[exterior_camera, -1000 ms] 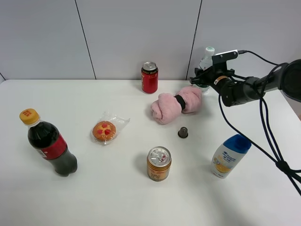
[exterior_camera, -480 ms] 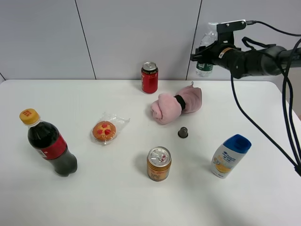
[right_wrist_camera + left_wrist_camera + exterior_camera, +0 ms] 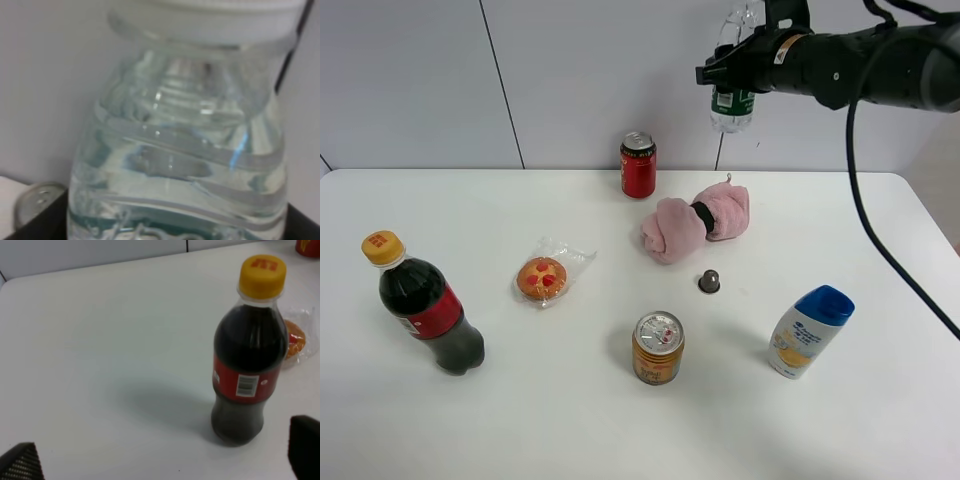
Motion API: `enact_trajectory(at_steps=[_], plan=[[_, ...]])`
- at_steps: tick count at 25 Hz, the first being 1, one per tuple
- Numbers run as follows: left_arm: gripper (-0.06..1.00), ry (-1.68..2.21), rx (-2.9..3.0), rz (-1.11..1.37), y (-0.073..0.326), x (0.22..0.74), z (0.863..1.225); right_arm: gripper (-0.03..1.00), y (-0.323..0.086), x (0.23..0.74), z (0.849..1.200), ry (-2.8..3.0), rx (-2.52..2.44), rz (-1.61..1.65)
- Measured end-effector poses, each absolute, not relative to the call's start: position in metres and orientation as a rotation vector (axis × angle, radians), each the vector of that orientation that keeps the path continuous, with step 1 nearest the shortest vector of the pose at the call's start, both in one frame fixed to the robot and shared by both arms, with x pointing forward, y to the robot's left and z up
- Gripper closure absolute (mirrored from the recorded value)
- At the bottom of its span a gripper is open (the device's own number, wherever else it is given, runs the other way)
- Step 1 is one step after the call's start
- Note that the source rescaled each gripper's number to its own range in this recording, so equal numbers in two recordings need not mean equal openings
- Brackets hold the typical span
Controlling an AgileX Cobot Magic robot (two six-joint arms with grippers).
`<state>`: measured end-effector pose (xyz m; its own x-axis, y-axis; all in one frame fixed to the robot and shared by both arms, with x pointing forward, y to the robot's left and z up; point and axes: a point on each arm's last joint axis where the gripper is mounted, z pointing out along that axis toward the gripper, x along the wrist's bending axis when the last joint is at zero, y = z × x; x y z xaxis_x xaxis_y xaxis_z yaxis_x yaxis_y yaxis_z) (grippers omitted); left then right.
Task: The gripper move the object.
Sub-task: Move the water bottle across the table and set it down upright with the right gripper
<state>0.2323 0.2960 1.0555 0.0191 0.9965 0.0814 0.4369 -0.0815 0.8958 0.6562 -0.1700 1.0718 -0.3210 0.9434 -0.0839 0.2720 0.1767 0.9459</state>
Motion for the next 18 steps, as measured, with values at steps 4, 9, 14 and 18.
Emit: enact_trajectory(at_steps=[4,9,14,18], plan=[[-0.06,1.494,1.603,1.022,0.296,0.232,1.055,0.94,-0.162,0.634,1.1,1.758,1.143,1.176],[-0.06,1.494,1.603,1.022,0.296,0.232,1.055,0.94,-0.146,0.604,1.128,1.806,1.103,1.203],[-0.06,1.494,1.603,1.022,0.296,0.232,1.055,0.94,-0.121,0.577,1.145,1.851,1.047,1.278],[-0.06,1.494,1.603,1.022,0.296,0.232,1.055,0.94,-0.101,0.565,1.148,1.886,0.993,1.324]])
